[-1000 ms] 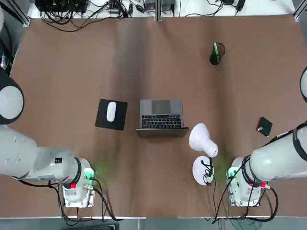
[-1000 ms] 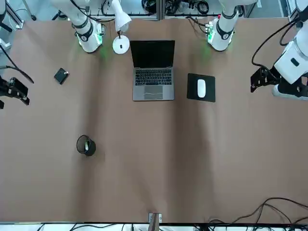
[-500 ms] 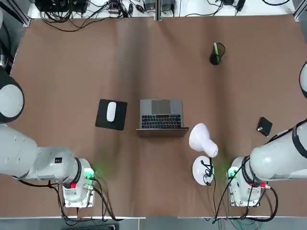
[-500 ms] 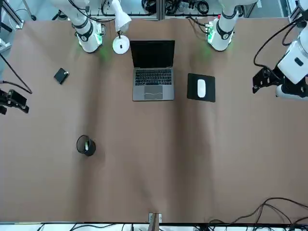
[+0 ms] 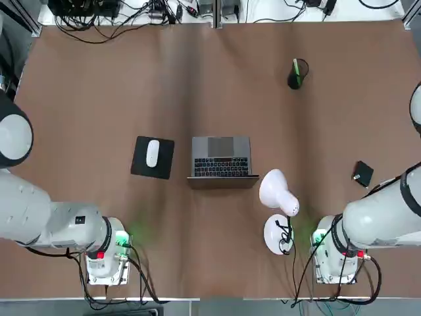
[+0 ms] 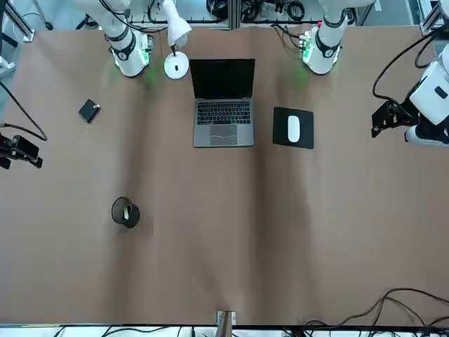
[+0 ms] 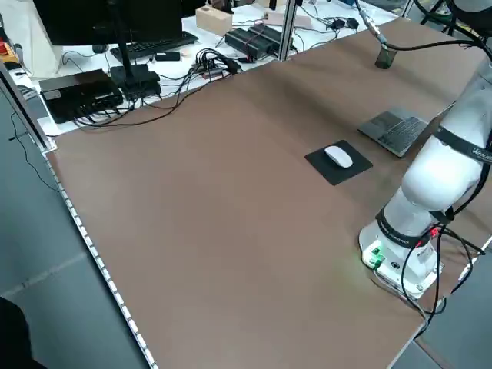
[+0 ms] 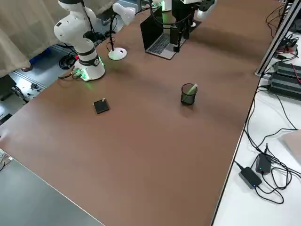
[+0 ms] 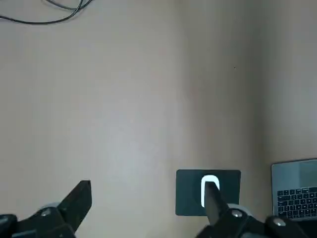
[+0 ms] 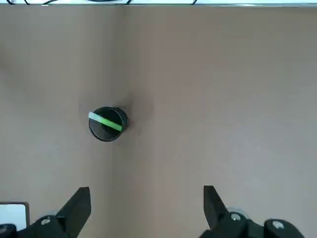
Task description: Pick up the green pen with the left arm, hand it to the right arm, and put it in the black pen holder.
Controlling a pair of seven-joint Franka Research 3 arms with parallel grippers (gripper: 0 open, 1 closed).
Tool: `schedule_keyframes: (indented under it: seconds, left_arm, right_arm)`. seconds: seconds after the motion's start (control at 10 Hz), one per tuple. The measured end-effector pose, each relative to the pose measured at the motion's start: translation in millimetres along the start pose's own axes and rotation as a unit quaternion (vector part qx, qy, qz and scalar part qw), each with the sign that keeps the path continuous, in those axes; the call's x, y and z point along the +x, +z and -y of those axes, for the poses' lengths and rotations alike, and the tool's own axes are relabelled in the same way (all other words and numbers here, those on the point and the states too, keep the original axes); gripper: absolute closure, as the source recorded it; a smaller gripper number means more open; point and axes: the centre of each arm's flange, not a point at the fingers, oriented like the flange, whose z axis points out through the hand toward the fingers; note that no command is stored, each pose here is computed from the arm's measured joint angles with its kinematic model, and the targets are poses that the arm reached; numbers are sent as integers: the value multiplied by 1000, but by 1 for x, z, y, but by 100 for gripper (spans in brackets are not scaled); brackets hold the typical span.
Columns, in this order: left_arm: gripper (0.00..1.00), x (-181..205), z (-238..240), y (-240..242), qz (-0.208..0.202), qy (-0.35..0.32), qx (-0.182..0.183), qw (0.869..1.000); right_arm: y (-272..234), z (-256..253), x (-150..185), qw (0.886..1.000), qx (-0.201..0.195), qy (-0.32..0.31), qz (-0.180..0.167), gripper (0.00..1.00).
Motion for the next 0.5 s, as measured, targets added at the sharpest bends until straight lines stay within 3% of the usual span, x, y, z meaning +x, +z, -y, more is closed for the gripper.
schedule_keyframes:
  seconds: [0.5]
  left_arm:
    - [0,0,0,-1,-1,-11,0,1000]
  right_arm:
    - [0,-7,1,1000,-1,6,-6,0]
